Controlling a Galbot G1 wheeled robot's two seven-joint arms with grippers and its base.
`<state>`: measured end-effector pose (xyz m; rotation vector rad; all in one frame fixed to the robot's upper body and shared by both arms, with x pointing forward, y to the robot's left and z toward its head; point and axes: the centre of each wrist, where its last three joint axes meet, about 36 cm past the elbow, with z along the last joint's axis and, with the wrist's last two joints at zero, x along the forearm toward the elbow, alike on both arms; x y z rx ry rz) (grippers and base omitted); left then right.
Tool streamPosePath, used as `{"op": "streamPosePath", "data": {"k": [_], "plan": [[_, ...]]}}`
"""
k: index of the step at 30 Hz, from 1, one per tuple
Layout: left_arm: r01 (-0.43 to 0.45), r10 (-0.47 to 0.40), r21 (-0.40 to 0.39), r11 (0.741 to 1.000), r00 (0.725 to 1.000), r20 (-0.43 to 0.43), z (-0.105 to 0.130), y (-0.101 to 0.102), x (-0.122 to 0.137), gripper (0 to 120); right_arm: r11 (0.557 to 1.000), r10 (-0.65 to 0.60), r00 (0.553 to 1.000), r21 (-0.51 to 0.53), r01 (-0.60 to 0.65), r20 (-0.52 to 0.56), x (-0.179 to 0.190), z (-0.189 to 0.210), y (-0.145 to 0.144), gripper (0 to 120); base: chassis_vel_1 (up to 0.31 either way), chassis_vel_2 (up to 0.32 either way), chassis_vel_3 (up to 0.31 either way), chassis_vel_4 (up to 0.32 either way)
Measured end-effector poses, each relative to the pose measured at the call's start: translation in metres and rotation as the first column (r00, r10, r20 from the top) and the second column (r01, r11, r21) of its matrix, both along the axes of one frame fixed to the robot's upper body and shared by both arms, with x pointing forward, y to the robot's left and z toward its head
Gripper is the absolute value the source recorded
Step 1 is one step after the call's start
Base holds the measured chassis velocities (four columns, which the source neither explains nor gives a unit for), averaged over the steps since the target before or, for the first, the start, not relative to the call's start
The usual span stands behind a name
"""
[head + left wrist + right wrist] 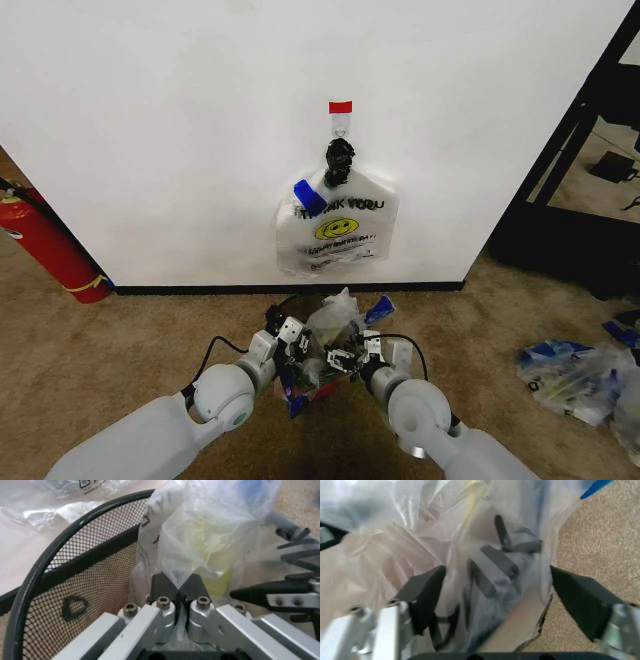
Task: Pick up the garbage bag from the wall and place it over the trash bin.
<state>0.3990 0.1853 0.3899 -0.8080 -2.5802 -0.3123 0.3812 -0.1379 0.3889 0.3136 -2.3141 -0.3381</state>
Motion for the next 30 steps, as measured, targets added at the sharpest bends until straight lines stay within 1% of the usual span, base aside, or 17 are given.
{"op": "streamPosePath", "data": {"k": [1,2,3,4,5,7,9,11,12,13,16,18,20,21,25,26,30], "plan": [[0.000,0.000,-0.001,1.000,1.000,0.000,0.000,0.000,0.000,0,1.000,-0.003,1.000,0.001,0.003,-0.004,0.002,-0.001,0.000,71,0.000,0.000,0.000,0.000],[0.000,0.000,-0.001,1.000,1.000,0.000,0.000,0.000,0.000,0,1.000,-0.003,1.000,0.001,0.003,-0.004,0.002,-0.001,0.000,71,0.000,0.000,0.000,0.000],[0.000,0.000,-0.002,1.000,1.000,0.000,0.000,-0.001,0.000,0,1.000,-0.007,1.000,0.004,0.007,-0.007,0.004,-0.001,0.000,66,0.000,0.000,0.000,0.000],[0.000,0.000,-0.003,1.000,1.000,0.000,0.000,-0.001,0.000,0,1.000,-0.009,1.000,0.006,0.009,-0.008,0.005,-0.001,0.000,65,0.000,0.000,0.000,0.000],[0.000,0.000,-0.004,1.000,1.000,0.000,0.000,-0.001,0.000,0,1.000,-0.013,1.000,0.012,0.013,-0.011,0.006,-0.001,0.000,57,0.000,0.000,0.000,0.000],[0.001,-0.001,-0.007,1.000,1.000,0.001,0.000,-0.001,-0.001,0,1.000,-0.017,1.000,0.020,0.017,-0.012,0.007,-0.001,0.001,49,0.000,0.000,0.000,0.000],[0.002,-0.002,-0.007,1.000,1.000,0.001,0.000,-0.001,-0.001,0,1.000,-0.017,1.000,0.020,0.017,-0.012,0.007,-0.001,0.001,49,0.000,0.000,0.000,0.000],[0.005,-0.005,-0.013,1.000,1.000,0.006,0.002,-0.002,-0.002,0,0.999,-0.025,1.000,0.030,0.025,-0.010,0.007,0.000,0.002,37,0.000,0.000,0.000,0.000],[0.006,-0.006,-0.015,1.000,1.000,0.008,0.003,-0.002,-0.002,0,0.999,-0.027,1.000,0.032,0.027,-0.009,0.007,0.000,0.002,35,0.000,0.000,0.000,0.000],[0.009,-0.009,-0.021,1.000,1.000,0.012,0.005,-0.003,-0.004,0,0.999,-0.036,0.999,0.036,0.036,-0.006,0.006,0.001,0.003,27,0.000,0.000,0.000,0.000],[0.012,-0.011,-0.035,0.999,1.000,0.020,0.010,-0.004,-0.007,0,0.998,-0.053,0.999,0.040,0.053,0.002,0.004,0.002,0.004,16,0.000,0.000,0.000,0.000],[0.013,-0.012,-0.038,0.999,1.000,0.022,0.011,-0.004,-0.008,0,0.997,-0.057,0.998,0.042,0.057,0.005,0.004,0.002,0.004,15,0.000,0.000,0.000,0.000],[0.020,-0.018,-0.064,0.998,0.999,0.042,0.020,-0.005,-0.015,0,0.994,-0.092,0.995,0.059,0.090,0.038,0.000,0.003,0.004,2,0.000,0.000,0.000,0.000],[0.022,-0.018,-0.071,0.997,0.998,0.056,0.023,-0.004,-0.018,0,0.992,-0.107,0.993,0.066,0.103,0.055,-0.002,0.003,0.004,0,0.000,0.000,0.000,0.000],[0.040,-0.030,-0.079,0.996,0.992,0.124,0.033,-0.003,-0.025,0,0.984,-0.168,0.980,0.084,0.160,0.105,-0.012,0.007,0.003,0,0.000,0.000,0.000,0.000],[0.042,-0.031,-0.079,0.996,0.991,0.128,0.034,-0.004,-0.025,0,0.983,-0.174,0.979,0.085,0.165,0.108,-0.013,0.008,0.002,0,0.000,0.000,0.000,0.000],[0.024,-0.008,-0.074,0.997,0.977,0.212,0.047,-0.005,-0.029,0,0.956,-0.289,0.946,0.084,0.280,0.146,-0.028,0.013,-0.006,0,0.000,0.000,0.000,0.000]]}}
